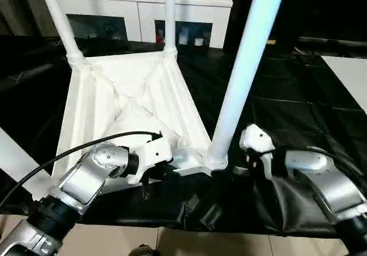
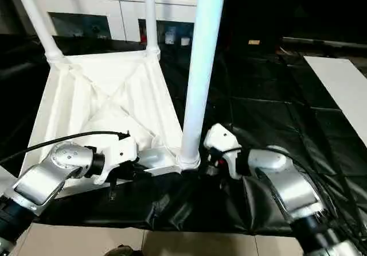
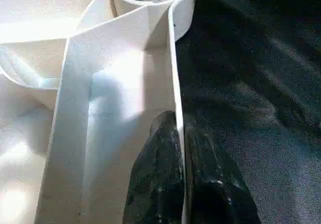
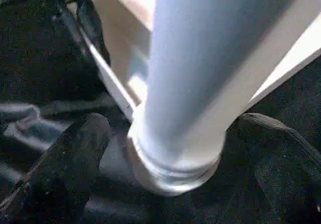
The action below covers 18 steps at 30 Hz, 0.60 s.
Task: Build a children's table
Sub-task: Rotate leg to tighten
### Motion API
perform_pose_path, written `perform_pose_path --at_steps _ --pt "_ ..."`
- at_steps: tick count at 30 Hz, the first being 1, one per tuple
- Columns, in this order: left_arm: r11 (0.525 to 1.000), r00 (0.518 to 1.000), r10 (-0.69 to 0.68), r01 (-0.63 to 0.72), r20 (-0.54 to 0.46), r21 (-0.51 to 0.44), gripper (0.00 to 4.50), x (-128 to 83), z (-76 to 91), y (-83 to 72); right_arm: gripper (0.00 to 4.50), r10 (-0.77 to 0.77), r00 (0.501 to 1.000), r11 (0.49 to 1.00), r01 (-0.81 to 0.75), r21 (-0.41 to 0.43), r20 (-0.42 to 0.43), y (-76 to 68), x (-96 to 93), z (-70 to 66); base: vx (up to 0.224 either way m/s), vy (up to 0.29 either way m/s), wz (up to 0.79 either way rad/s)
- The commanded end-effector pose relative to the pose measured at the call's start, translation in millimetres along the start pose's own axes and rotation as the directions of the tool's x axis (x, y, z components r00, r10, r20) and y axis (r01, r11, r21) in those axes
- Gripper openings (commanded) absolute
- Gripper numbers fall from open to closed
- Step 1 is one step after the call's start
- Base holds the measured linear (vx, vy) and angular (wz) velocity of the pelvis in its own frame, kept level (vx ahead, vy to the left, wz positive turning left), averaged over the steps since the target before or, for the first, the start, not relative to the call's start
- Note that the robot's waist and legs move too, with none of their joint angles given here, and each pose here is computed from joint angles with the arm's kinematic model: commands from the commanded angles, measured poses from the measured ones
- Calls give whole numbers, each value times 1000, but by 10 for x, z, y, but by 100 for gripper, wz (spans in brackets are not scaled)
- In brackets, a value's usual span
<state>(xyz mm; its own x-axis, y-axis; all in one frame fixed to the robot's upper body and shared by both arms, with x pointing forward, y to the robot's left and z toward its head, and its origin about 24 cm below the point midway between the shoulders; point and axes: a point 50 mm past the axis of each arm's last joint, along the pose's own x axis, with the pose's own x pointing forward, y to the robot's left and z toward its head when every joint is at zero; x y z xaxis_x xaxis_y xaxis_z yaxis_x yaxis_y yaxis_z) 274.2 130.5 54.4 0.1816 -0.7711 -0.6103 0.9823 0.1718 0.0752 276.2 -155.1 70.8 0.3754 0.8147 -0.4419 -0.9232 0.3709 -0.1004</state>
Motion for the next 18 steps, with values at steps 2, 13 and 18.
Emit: perform_pose_path --at_steps 2,13,18 --pt "998 998 -24 21 53 65 0 23 133 35 412 -23 1000 1000 23 -6 12 -68 26 21 0 0 0" --pt "997 999 -34 31 42 68 0 7 99 39 326 4 1000 1000 -4 -11 -4 -52 75 -49 0 0 0" --pt "997 999 -36 34 33 71 0 -2 78 38 281 -5 1000 1000 5 -14 -16 -71 79 -77 0 0 0"
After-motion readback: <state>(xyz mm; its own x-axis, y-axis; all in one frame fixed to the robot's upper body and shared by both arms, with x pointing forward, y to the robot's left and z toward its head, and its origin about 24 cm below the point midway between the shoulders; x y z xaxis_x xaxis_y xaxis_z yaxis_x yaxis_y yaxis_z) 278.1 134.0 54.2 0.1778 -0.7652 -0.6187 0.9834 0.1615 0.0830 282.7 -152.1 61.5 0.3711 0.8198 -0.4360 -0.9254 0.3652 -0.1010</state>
